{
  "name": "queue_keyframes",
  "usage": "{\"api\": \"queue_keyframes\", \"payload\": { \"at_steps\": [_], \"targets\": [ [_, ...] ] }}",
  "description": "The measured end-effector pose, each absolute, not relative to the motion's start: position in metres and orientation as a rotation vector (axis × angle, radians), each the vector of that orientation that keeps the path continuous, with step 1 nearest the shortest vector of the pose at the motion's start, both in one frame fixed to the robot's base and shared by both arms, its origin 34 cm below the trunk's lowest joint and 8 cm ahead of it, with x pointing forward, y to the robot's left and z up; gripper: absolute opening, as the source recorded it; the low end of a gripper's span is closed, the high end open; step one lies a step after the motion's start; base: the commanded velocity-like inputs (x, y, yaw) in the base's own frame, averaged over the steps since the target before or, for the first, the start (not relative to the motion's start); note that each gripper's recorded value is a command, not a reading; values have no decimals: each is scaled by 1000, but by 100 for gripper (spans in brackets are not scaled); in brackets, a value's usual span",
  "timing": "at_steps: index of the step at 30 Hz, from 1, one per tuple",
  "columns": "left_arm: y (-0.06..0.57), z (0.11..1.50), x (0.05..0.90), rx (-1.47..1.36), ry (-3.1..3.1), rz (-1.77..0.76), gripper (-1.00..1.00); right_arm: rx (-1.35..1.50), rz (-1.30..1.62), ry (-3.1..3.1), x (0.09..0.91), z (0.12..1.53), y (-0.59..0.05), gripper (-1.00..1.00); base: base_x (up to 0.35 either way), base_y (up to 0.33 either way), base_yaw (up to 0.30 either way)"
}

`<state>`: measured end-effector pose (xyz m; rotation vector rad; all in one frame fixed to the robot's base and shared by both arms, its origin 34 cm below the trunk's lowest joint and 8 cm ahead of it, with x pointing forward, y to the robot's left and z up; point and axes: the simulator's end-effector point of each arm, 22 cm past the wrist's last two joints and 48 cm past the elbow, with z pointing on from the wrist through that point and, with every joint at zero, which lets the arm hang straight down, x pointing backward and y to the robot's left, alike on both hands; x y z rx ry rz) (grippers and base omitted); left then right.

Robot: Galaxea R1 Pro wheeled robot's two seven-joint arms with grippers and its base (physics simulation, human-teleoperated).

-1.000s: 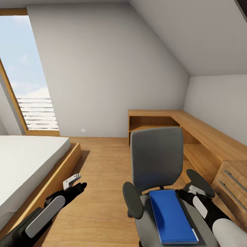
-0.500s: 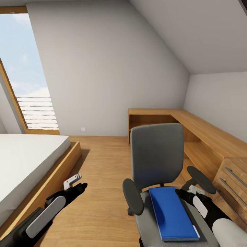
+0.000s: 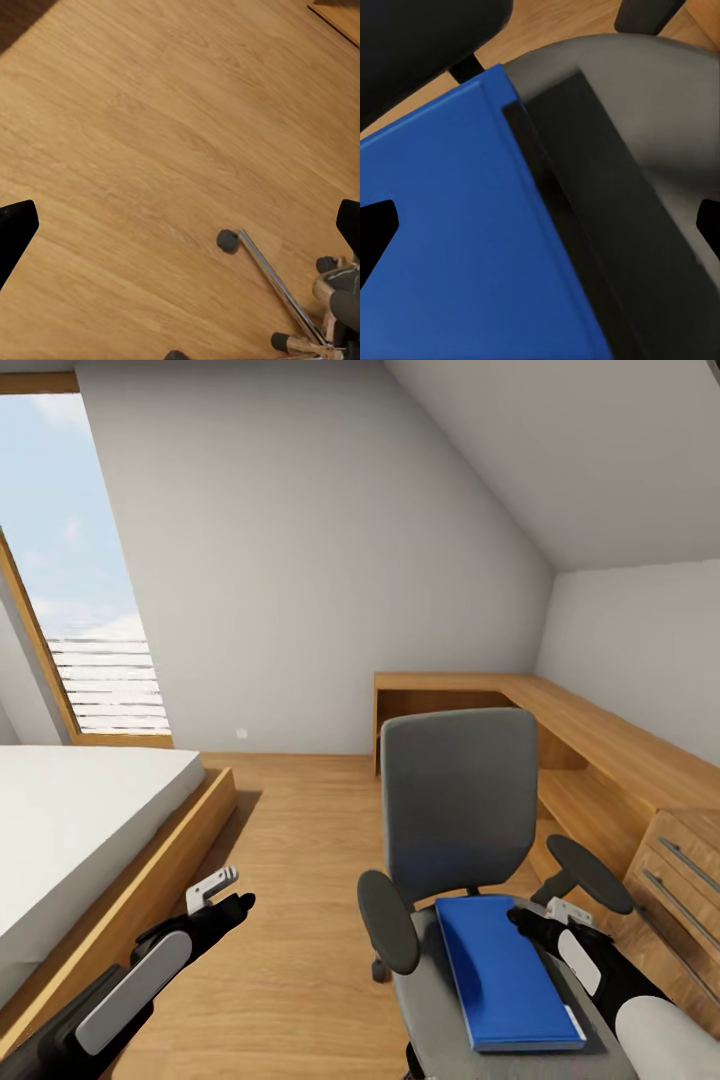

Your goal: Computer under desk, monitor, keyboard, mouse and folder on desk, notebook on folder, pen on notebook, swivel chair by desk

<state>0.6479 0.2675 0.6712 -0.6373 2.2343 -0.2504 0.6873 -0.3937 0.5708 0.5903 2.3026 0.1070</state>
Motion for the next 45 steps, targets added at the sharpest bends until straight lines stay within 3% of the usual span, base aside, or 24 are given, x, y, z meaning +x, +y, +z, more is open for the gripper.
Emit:
{"api": "queue_keyframes", "payload": {
  "at_steps": [45],
  "targets": [
    [264,641,637,-606,2282,-219,100,570,111,2250,701,582,-394,100,22,-12,0]
  ]
}}
